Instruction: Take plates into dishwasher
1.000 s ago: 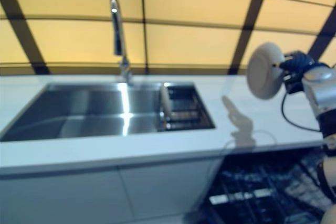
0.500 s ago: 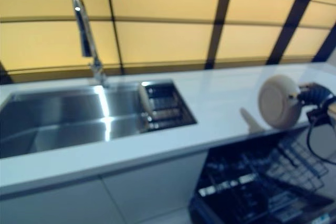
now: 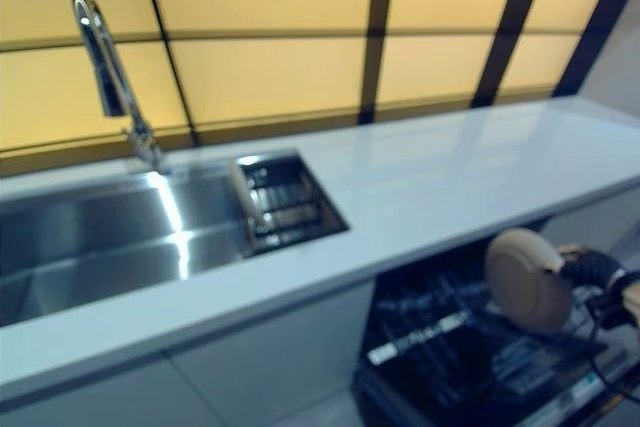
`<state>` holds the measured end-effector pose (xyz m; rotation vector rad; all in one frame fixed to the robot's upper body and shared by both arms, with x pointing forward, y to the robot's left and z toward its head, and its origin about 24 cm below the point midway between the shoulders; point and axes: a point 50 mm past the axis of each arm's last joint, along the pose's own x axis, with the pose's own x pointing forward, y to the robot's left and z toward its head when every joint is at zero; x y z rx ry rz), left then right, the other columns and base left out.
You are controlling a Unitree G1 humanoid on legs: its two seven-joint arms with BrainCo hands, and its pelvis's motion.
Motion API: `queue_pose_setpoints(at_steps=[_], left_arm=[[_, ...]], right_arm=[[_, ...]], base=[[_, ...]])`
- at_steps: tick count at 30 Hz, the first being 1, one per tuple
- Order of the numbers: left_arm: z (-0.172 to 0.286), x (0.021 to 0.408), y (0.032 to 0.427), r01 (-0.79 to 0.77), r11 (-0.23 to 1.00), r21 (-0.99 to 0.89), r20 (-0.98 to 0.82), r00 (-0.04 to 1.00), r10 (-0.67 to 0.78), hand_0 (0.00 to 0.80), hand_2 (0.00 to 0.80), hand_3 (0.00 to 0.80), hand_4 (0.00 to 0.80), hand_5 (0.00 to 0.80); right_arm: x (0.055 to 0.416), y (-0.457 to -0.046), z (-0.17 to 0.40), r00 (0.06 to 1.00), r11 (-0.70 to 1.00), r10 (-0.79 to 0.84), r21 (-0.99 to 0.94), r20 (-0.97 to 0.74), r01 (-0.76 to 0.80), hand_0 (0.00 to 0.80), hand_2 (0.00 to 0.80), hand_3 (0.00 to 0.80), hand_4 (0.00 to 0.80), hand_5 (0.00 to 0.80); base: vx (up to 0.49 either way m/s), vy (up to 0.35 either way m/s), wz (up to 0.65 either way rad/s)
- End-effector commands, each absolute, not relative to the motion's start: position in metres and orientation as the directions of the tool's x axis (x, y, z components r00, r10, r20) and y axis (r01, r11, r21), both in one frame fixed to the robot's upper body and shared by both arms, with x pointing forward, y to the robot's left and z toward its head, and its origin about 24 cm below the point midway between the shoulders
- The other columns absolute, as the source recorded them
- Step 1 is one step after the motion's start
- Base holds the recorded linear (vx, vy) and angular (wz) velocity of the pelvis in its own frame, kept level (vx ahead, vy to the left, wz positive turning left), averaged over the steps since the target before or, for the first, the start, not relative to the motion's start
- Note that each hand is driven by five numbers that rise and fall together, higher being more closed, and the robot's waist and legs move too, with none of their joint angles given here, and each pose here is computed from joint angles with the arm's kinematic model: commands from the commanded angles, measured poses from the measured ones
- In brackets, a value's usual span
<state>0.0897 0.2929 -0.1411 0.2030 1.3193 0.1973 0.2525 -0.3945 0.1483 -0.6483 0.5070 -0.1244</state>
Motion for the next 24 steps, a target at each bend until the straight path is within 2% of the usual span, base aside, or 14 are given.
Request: queue_pose_setpoints(at_steps=[1,15,24], left_arm=[[-0.127,0.102,0.320,-0.043,0.945,0.325,-0.909,0.260,0.325,0.000,0.000,0.000,0.000,0.000],[-0.127,0.116,0.308,-0.018,0.952,0.307,-0.908,0.294,0.298,0.000,0.000,0.000,0.000,0.000],[-0.128,0.119,0.303,-0.001,0.953,0.303,-0.910,0.298,0.289,0.000,0.000,0.000,0.000,0.000]], right_arm=[[0.261,-0.386,0.159,0.921,0.794,-0.216,-0.607,-0.323,-0.027,0.800,0.800,0.800,0.800,0.800],[0.265,-0.338,0.092,0.881,0.815,-0.065,-0.535,-0.468,-0.224,0.800,0.800,0.800,0.800,0.800],[0.269,-0.320,0.076,0.867,0.805,-0.018,-0.522,-0.499,-0.284,0.800,0.800,0.800,0.800,0.800]], base=[[0.000,0.000,0.00],[0.000,0.000,0.00],[0.000,0.000,0.00]])
